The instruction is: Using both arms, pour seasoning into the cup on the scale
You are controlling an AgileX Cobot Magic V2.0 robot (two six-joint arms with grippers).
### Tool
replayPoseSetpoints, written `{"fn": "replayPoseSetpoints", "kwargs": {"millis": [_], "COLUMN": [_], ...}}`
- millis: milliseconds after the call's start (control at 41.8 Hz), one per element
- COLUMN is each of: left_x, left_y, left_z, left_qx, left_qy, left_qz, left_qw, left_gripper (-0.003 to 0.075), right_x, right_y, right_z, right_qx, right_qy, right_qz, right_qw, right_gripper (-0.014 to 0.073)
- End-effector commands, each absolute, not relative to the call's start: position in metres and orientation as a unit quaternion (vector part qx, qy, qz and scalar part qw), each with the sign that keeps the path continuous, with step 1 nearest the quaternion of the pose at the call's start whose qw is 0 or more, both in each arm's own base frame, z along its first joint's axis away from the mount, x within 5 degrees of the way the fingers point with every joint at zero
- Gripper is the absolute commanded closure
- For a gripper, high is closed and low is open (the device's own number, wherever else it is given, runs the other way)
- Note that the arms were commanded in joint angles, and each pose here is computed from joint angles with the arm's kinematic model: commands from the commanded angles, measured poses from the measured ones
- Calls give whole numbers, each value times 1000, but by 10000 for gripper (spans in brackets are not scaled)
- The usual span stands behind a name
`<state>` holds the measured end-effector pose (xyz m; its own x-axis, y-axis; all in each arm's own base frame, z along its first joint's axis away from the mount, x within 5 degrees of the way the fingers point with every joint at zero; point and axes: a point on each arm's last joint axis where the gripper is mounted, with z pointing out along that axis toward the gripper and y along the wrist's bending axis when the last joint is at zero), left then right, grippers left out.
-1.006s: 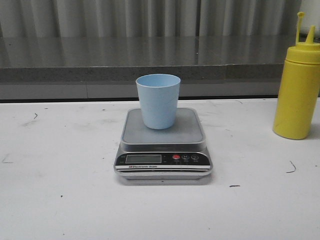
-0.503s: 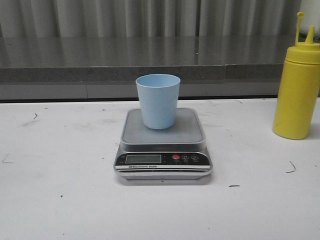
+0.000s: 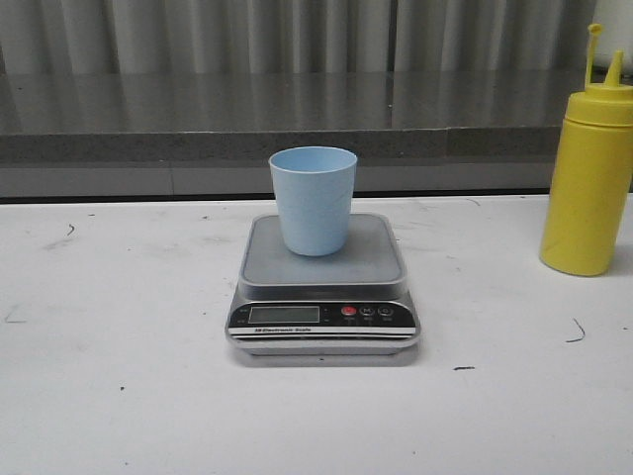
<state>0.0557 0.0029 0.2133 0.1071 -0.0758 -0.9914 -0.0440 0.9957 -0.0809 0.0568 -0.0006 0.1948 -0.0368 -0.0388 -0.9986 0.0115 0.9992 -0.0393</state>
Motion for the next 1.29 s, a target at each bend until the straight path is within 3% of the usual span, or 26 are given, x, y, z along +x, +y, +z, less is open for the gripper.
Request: {"fn": "replayPoseSetpoints", "kwargs": {"millis": [0, 1269], "left_x": [55, 55], "left_y": [3, 3], "left_z": [214, 214], "left_qx": [-45, -45], "left_qy": [640, 640], "left_qz": [-14, -14], "left_qw": [767, 767], "left_gripper": [740, 740], "right_x": [55, 55], "right_y": [-1, -1], "right_z": [206, 208], "right_qx": [-11, 8], "right_qy": [680, 670], "right_qz": [-28, -8], "right_qw": [733, 742], "right_gripper": [713, 713]}}
